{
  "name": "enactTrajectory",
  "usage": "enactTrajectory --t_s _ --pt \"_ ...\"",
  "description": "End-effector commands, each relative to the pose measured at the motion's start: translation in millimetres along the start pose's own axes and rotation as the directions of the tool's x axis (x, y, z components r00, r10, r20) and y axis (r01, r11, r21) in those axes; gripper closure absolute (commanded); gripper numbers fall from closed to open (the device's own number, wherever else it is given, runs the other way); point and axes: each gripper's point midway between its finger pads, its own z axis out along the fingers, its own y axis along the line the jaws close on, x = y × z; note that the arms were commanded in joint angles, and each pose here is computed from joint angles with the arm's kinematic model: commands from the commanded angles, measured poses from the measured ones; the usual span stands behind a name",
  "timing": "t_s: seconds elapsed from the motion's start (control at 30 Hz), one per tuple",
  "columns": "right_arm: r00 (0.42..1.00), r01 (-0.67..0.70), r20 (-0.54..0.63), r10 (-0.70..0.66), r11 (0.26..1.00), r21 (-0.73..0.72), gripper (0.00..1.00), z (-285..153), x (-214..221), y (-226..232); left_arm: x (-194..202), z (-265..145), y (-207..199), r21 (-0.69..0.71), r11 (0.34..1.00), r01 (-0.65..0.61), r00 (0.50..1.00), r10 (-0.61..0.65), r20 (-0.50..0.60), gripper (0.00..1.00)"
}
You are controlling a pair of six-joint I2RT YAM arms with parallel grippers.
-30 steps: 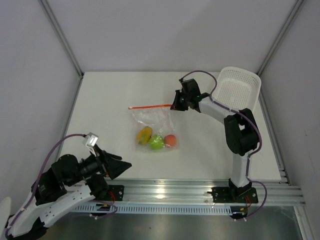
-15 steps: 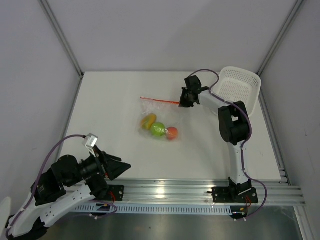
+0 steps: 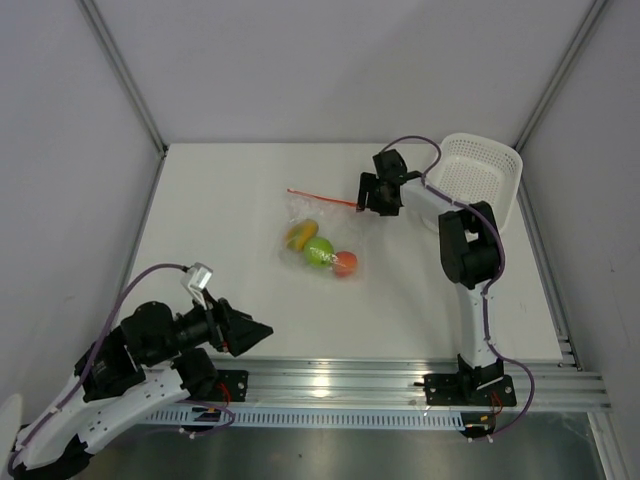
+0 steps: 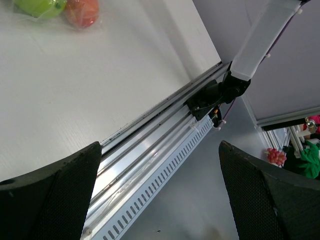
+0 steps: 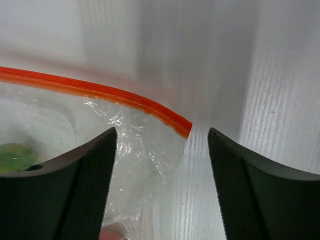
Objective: Place the food in the zip-top bag and seal the zipper
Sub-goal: Place the zipper food storage bag at the center of the board, then reset both arms
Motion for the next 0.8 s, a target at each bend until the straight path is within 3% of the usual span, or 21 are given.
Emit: enactTrajectory --t_s 0.0,0.03,0.1,0.17,0.27,0.4,0.57,0.77 --pt "0.986 0.040 0.164 -0.039 0.999 0.002 0.25 -52 -54 12 1 13 -5 0.013 1.000 -0.026 0.999 0.026 -0.032 0.00" --pt "0.983 0.041 0.181 -0.040 0.999 0.000 0.13 -60 -58 14 0 14 -5 0.007 1.000 -0.030 0.999 0.030 -0.039 0.00" --pt "0.972 0.038 0.233 -0.040 0.999 0.010 0.01 -85 -68 16 -1 16 -5 -0.006 0.999 -0.037 0.998 0.037 -0.046 0.00" --pt "0.954 0.030 0.298 -0.025 0.999 -0.014 0.01 -118 -79 24 -1 20 -5 -0.013 0.999 -0.037 0.998 0.036 -0.054 0.01" --pt "0.949 0.018 0.314 -0.007 0.999 -0.032 0.01 -137 -61 24 -1 28 -5 0.000 0.999 -0.052 0.997 0.052 -0.050 0.00" --pt "0.943 0.021 0.332 0.011 0.996 -0.091 0.01 -175 -17 27 -4 37 -3 -0.017 0.997 -0.071 0.996 0.070 -0.047 0.01" --pt "0.969 0.008 0.248 -0.002 1.000 -0.023 0.00 -183 63 1 -1 57 6 -0.068 0.996 -0.059 0.996 0.054 -0.070 0.01" --pt "0.971 -0.017 0.237 0.043 0.994 -0.111 0.01 -230 129 2 -5 81 7 -0.068 0.994 -0.087 0.995 0.083 -0.059 0.01"
